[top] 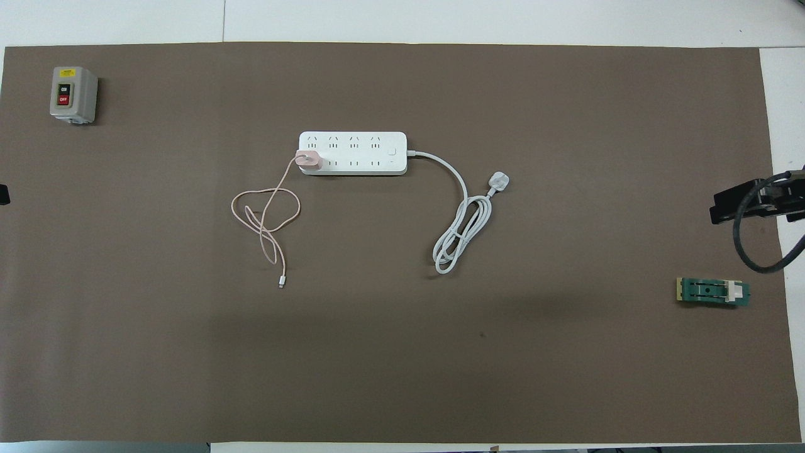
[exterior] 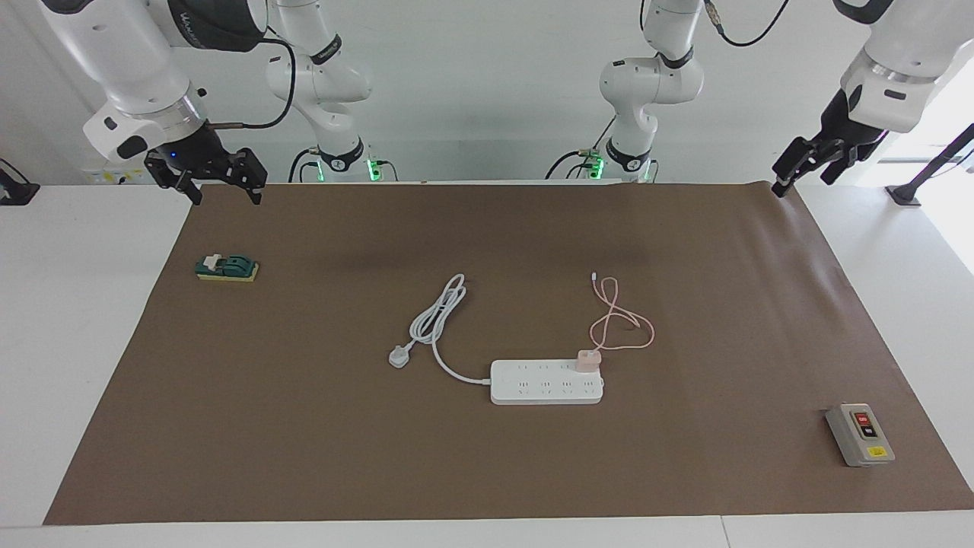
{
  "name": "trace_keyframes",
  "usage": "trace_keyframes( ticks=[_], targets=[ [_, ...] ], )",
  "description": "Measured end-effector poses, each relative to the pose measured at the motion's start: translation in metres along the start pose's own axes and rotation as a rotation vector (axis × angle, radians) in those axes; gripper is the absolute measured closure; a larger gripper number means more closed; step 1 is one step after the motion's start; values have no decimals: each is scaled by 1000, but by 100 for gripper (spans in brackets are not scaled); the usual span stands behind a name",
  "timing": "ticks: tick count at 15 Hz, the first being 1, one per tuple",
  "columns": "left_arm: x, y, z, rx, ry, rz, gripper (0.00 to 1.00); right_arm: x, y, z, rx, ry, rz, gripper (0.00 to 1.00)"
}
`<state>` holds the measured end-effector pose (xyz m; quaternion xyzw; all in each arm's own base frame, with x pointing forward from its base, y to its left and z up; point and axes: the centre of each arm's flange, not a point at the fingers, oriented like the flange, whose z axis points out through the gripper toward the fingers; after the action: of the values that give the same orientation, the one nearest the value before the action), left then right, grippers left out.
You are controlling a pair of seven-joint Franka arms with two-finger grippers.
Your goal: Plug charger into power strip
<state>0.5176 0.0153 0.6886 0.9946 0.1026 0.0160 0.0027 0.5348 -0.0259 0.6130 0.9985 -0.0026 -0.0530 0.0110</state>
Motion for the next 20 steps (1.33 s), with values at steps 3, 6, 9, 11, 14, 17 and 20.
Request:
trace_keyframes(
  ticks=[3, 6, 9, 11, 14, 17, 20],
  targets=[
    [1, 6, 3, 1, -2, 12, 0, 0, 0, 0, 0, 0, 0, 0],
    [-1, 18, 10, 6, -19, 44, 0, 0, 0, 0, 0, 0, 0, 0],
    [-5, 32, 24, 13, -51, 70, 0, 0, 0, 0, 0, 0, 0, 0],
    [-8, 40, 39, 18, -89, 91, 0, 0, 0, 0, 0, 0, 1, 0],
    [-13, 56, 53, 26, -119, 125, 0, 0, 1, 0, 0, 0, 1, 0],
    [-13, 60, 53, 26, -115, 137, 0, 0, 1, 0, 0, 0, 1, 0],
    [-11, 61, 52, 18, -95, 198, 0, 0, 1, 0, 0, 0, 1, 0]
  ],
)
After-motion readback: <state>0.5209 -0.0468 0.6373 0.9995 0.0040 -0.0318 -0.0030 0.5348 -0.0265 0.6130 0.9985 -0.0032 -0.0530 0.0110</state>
